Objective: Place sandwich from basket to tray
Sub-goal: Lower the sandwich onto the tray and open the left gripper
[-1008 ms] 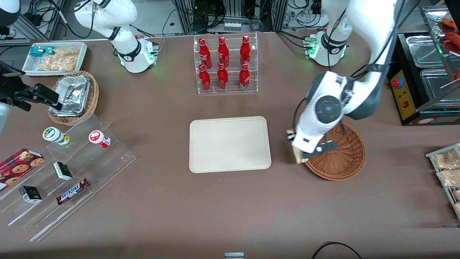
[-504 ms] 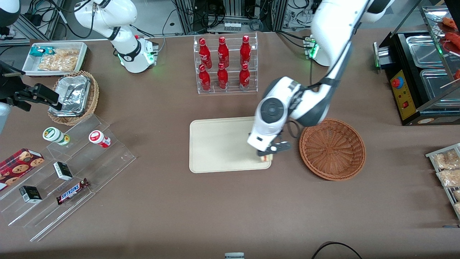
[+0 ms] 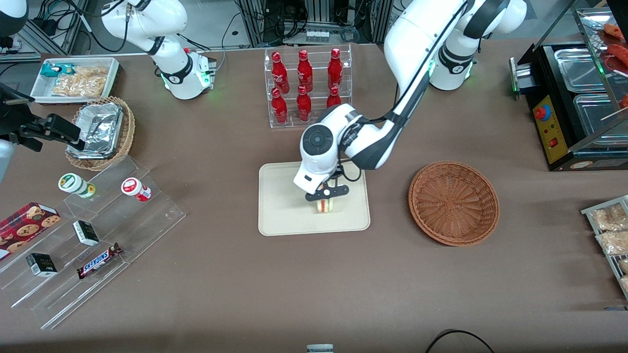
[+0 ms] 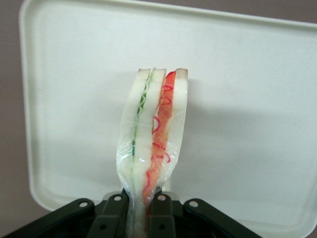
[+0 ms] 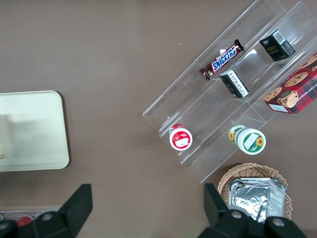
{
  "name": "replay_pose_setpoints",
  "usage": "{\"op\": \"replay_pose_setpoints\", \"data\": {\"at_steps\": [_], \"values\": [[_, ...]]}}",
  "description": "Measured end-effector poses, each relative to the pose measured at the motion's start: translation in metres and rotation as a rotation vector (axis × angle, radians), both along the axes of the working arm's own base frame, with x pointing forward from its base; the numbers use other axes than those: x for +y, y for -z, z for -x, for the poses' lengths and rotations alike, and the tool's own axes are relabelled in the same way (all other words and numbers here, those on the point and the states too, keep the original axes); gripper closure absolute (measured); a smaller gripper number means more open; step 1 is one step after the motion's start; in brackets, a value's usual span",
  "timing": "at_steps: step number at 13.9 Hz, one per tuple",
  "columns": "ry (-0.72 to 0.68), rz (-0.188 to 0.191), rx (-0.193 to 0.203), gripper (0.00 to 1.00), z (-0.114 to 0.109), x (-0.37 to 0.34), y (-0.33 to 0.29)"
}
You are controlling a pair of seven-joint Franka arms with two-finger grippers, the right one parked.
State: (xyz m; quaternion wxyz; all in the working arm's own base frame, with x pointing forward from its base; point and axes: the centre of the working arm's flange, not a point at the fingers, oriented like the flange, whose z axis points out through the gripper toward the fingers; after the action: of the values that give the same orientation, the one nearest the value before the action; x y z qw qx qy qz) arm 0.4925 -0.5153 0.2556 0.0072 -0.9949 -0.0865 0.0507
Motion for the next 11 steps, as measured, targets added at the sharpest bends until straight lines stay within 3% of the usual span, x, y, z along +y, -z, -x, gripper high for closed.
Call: {"op": "replay_pose_setpoints", "data": {"at_steps": [3,8,11], "values": [[0.011,0.025,-0.02,0.85,0.006,-0.012,0.017],[0.011,0.029,-0.023,0.82,0.011,-0.02,0.022],[0.008,0.035,-0.033,0.57,0.008,-0.02,0.017]]}}
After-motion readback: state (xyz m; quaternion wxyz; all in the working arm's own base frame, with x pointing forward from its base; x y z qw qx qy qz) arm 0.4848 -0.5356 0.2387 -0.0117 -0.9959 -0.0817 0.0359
